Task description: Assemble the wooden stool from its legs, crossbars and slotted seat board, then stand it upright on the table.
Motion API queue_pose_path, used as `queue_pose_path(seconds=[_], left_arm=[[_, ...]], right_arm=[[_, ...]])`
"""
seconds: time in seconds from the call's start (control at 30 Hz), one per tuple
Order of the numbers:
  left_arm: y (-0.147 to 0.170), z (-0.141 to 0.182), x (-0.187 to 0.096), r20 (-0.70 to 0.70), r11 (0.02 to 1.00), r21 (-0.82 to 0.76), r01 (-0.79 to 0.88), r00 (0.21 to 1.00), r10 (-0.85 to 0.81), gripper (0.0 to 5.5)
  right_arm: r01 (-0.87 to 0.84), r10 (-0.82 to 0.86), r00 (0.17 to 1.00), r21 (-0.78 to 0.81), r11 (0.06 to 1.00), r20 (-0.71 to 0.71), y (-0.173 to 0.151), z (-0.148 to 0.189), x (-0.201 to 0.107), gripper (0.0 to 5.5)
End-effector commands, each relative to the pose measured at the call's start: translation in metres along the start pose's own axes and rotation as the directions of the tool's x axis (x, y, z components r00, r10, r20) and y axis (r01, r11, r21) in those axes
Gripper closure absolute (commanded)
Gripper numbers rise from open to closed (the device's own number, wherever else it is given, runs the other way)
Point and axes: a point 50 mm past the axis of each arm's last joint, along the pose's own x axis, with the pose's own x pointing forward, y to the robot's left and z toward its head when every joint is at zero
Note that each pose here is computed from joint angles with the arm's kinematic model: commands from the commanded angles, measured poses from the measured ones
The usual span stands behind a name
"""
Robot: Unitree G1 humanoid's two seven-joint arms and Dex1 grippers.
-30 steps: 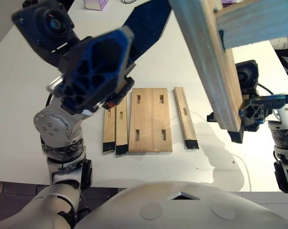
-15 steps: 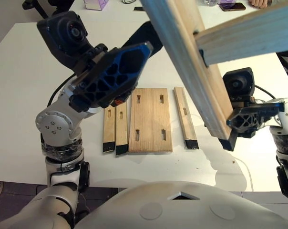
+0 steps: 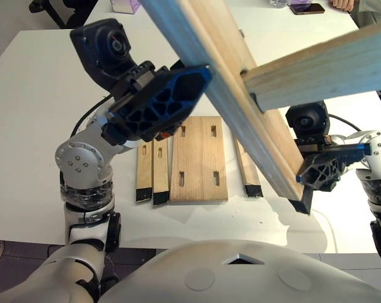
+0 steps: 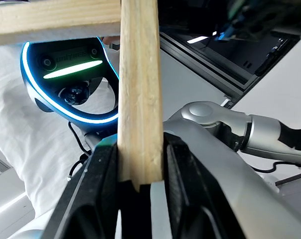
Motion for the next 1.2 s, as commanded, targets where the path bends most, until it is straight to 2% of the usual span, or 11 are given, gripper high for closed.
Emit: queue_pose_path(seconds=[0.03,0.43,0.67,0.9,0.97,1.13,1.2], left_arm=[[-0.005,0.001,0.002,-0.022,1.000,0.008,0.009,1.000,-0.009,2.03],[-0.018,-0.007,0.019,-0.074,0.993,-0.021,0.118,0.990,-0.119,2.03],[-0.016,-0.010,0.019,-0.092,0.992,-0.040,0.120,0.988,-0.123,3.22],[-0.017,-0.008,0.013,-0.106,0.995,-0.034,0.098,0.989,-0.101,3.24],[-0.015,-0.006,0.013,-0.095,0.996,-0.029,0.090,0.991,-0.092,3.24],[-0.012,-0.002,0.012,-0.053,0.998,0.000,0.064,0.997,-0.063,3.37],[-0.013,-0.001,0.011,-0.039,0.998,0.011,0.056,0.998,-0.055,3.38]], right_arm=[[0.004,-0.004,1.000,-0.012,1.000,-0.023,0.004,0.001,0.003,4.44],[0.021,-0.020,0.999,0.030,0.999,-0.035,0.002,-0.003,0.002,4.44],[0.039,-0.037,0.999,0.051,0.998,-0.031,0.000,-0.006,0.001,4.44],[0.060,-0.059,0.998,0.054,0.997,-0.029,0.002,-0.006,-0.002,4.44],[0.134,-0.134,0.991,0.009,0.991,0.002,-0.005,-0.005,-0.001,4.44],[0.226,-0.225,0.973,-0.025,0.974,0.049,-0.014,-0.001,-0.001,3.46],[0.235,-0.235,0.970,-0.001,0.972,0.059,-0.016,0.002,-0.005,3.44]])
